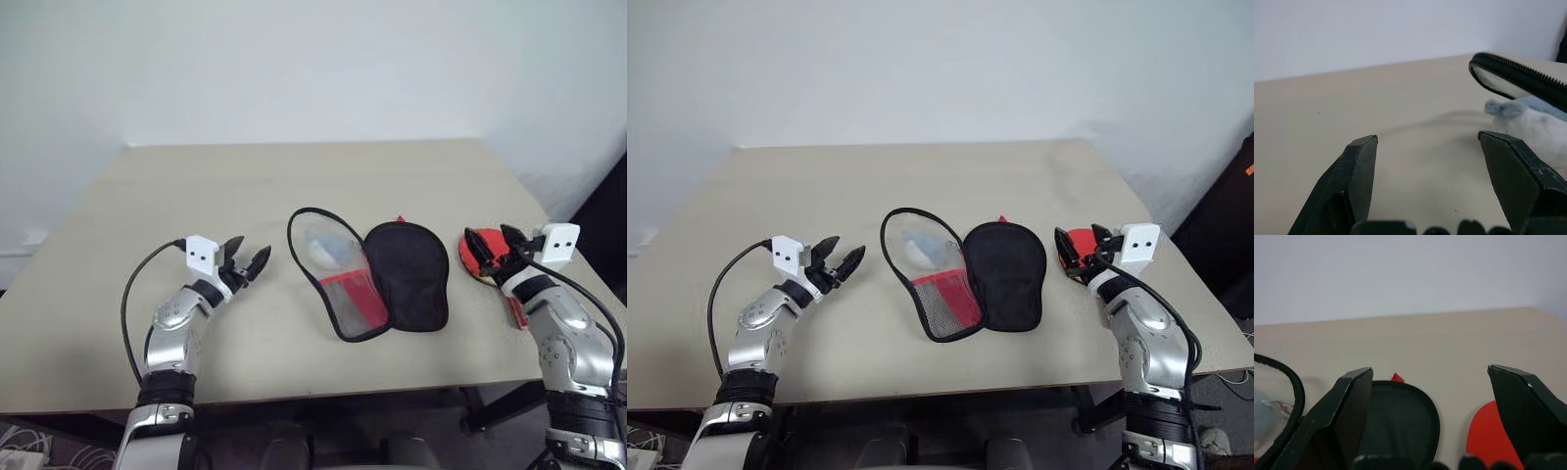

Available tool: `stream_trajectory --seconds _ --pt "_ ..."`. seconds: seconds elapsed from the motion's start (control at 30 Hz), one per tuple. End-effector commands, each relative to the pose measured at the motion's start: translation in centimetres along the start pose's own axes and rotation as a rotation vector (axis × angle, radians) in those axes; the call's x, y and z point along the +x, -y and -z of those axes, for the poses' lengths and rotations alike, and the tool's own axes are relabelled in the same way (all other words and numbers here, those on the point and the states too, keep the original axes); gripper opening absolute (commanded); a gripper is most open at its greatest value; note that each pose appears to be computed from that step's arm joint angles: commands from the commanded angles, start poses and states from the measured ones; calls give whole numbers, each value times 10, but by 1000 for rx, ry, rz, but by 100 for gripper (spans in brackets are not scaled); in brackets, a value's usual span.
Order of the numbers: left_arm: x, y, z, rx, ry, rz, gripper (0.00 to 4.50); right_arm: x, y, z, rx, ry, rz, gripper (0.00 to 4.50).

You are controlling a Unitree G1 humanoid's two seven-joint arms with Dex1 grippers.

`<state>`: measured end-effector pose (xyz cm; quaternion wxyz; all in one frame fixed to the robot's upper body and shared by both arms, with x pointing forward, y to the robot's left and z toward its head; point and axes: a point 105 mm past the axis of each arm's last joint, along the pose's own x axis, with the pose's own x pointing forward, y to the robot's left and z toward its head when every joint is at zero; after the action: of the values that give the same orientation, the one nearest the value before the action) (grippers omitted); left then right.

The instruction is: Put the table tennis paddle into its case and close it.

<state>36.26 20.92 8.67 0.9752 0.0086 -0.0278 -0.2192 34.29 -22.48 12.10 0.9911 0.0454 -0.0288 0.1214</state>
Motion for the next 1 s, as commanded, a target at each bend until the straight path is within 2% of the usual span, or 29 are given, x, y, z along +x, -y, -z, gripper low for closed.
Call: stream_trajectory --seconds 0.03,0.33,0.5,0.83,1.0 --pt "5 -7 -24 47 68 -8 358 7 -7 -14 -22 72 -24 405" --pt "4 5 -41 23 92 101 358 7 -7 -9 3 73 12 405" --pt "0 11 -37 19 43 187 358 0 7 -9 -2 49 97 405" --pt "-1 30 -30 34 -41 362 358 -37 30 5 65 -135 197 405" --pt "-20 51 -20 32 -129 577 358 -58 41 18 114 -260 244 405"
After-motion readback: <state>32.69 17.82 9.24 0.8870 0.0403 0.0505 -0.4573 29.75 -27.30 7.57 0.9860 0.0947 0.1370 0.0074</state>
